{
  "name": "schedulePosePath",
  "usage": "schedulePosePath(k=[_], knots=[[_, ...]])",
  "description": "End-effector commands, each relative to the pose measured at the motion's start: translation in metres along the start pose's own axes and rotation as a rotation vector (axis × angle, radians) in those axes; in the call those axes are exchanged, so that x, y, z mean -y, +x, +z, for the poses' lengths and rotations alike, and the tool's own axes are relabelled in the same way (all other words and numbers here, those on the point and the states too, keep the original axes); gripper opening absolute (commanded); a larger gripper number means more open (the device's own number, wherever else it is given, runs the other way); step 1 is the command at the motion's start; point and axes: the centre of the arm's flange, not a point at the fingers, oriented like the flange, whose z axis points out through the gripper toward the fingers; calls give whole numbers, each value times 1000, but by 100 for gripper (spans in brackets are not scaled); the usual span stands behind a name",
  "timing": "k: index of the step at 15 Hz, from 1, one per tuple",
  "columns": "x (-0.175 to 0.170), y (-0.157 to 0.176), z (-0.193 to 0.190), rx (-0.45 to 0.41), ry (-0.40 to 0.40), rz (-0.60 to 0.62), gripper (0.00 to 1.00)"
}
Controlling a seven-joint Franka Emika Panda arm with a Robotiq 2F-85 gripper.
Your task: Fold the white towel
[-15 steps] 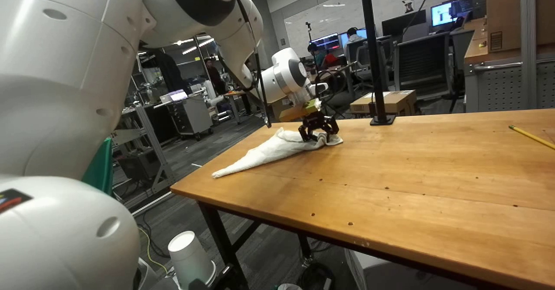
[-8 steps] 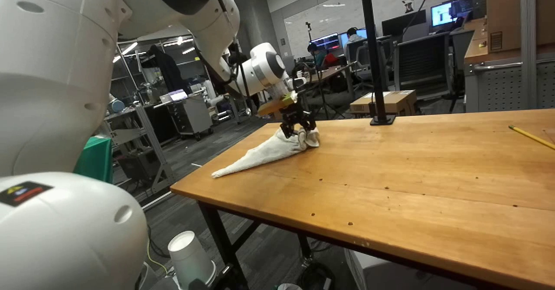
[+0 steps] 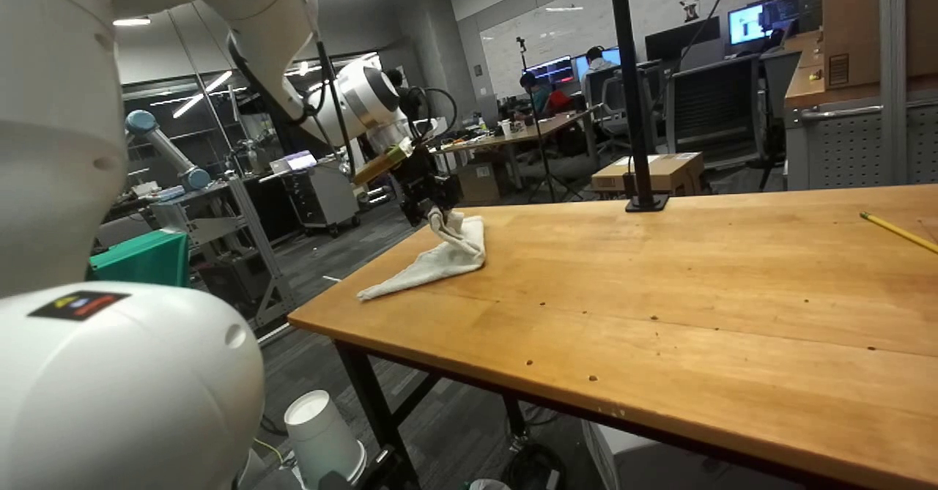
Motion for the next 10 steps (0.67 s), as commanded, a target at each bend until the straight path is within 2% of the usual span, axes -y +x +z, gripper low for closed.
schedulePosePath(k=[1, 6, 10], knots=[[18, -33, -24, 10, -53, 11, 2], [43, -43, -30, 76, -112, 49, 1], [53, -36, -31, 144, -197, 82, 1]])
